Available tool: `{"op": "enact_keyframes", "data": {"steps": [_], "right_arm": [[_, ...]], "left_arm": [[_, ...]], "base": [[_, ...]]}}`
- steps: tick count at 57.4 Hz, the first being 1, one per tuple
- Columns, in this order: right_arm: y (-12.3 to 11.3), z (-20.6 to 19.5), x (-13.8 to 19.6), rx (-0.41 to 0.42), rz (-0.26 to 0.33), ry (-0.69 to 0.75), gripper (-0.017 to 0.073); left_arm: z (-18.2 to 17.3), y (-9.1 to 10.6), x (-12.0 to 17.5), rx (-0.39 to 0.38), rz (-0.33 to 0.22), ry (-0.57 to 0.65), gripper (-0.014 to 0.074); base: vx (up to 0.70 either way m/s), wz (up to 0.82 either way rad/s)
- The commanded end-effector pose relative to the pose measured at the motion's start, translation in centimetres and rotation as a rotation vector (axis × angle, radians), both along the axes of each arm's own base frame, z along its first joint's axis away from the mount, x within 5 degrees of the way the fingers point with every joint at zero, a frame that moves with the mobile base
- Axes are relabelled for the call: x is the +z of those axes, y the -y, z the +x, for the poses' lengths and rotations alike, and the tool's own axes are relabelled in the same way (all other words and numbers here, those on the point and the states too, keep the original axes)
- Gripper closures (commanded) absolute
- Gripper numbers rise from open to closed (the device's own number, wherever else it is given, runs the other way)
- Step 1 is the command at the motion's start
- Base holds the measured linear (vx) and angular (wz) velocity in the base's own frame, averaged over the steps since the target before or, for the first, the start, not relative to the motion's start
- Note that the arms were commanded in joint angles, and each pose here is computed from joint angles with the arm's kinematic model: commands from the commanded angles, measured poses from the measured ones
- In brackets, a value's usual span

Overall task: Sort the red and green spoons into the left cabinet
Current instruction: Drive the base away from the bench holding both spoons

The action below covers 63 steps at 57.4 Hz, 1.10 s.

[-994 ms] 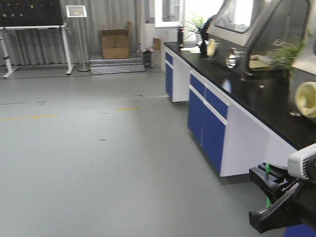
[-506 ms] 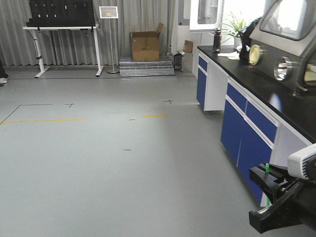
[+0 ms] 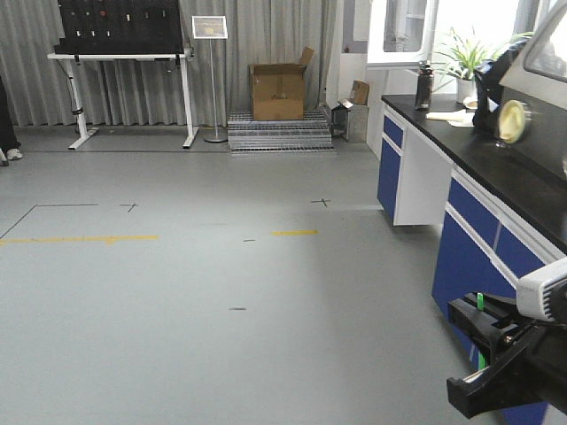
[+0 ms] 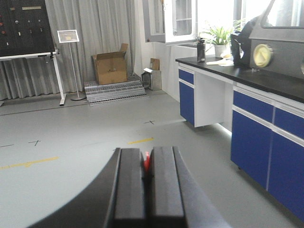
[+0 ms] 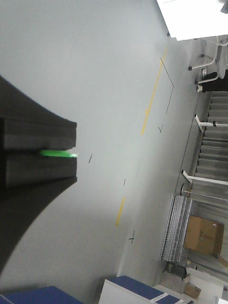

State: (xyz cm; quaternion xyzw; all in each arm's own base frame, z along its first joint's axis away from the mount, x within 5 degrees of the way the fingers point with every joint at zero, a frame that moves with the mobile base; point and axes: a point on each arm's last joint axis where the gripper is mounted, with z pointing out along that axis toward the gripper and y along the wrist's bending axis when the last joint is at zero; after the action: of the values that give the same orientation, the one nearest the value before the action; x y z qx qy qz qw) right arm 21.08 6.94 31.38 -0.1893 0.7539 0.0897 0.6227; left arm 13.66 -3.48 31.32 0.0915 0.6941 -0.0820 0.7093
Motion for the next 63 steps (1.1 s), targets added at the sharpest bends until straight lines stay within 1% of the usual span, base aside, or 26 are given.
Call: {"op": "enact_keyframes", "data": {"steps": [1, 33, 63], "right_arm": [[-0.22, -0.22, 1.55, 0.032, 0.041, 0.063, 0.0565], [-0.22, -0.22, 1.55, 0.032, 0.041, 0.063, 0.0565], [-0.2, -0.21, 1.53, 0.03, 0.04, 0.062, 0.0565]], "left_arm": [[-0.12, -0.05, 1.76, 0.003, -0.042, 0.11, 0.06], [-0.12, -0.05, 1.76, 0.003, -0.042, 0.11, 0.06], [-0.12, -0.05, 1.76, 0.003, -0.042, 0.11, 0.06]], "base": [[0.62, 0.07], [0.65, 0.06], [0.74, 0.12]]}}
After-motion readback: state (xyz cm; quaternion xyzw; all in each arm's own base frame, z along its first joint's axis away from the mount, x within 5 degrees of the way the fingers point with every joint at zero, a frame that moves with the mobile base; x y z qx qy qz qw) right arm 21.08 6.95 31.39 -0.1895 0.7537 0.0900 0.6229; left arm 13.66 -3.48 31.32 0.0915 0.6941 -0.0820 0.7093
